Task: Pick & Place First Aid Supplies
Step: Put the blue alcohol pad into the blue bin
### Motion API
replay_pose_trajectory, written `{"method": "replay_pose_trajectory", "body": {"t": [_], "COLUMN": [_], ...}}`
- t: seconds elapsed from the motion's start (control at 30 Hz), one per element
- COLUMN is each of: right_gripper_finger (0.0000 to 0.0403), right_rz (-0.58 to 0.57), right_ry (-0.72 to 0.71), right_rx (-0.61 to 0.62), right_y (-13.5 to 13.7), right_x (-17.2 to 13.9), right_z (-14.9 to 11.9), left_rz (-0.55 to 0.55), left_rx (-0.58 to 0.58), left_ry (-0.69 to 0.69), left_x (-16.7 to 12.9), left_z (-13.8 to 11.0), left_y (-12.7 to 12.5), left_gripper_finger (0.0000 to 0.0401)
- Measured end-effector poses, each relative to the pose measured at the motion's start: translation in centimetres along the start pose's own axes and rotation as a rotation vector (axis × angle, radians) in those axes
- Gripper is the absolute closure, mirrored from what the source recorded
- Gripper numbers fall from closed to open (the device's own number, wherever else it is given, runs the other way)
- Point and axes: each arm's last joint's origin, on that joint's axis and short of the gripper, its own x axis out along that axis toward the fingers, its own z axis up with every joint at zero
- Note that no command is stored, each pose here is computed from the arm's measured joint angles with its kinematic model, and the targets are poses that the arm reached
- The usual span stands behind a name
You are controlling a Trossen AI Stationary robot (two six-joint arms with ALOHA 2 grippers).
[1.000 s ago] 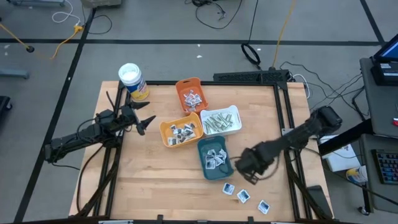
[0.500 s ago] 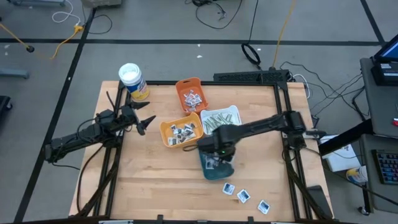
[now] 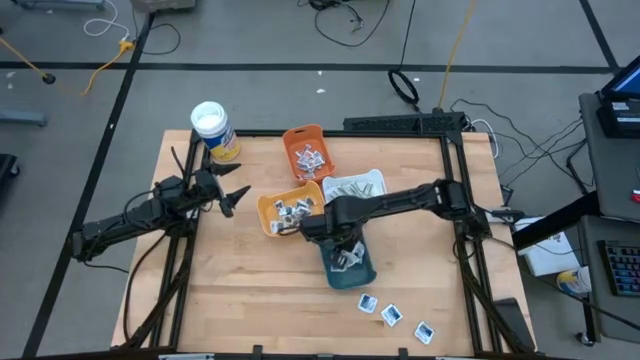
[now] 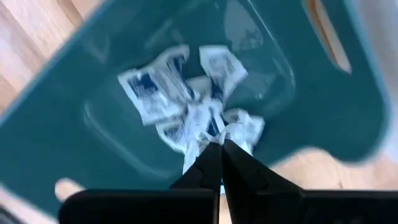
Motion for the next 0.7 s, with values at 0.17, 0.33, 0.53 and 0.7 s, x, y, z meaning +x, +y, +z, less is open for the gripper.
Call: {"method": "replay_pose_trajectory", "body": {"t": [0.17, 0.33, 0.53, 0.7], "right_gripper_finger": [0.0403, 0.0402, 0.0358, 0.0262], "right_rz": [0.012, 0.003, 0.018, 0.026], "right_ry": [-0.038, -0.066, -0.075, -0.071], "right_rx": [0.011, 0.018, 0.022, 0.053], "right_y": [0.3, 0.4, 0.7, 0.7], "right_x": [1.7, 3.4, 3.7, 3.7], "right_z": [0.4, 0.4, 0.4, 0.4], "left_rz": [0.0, 0.0, 0.0, 0.0], "left_rx": [0.0, 0.0, 0.0, 0.0], "left_ry": [0.0, 0.0, 0.0, 0.0], "left_x": [0.0, 0.0, 0.0, 0.0], "left_z": [0.0, 0.0, 0.0, 0.0], "left_y": [0.0, 0.0, 0.0, 0.0], "left_gripper_finger": [0.0022, 0.0022, 0.0022, 0.0022]}}
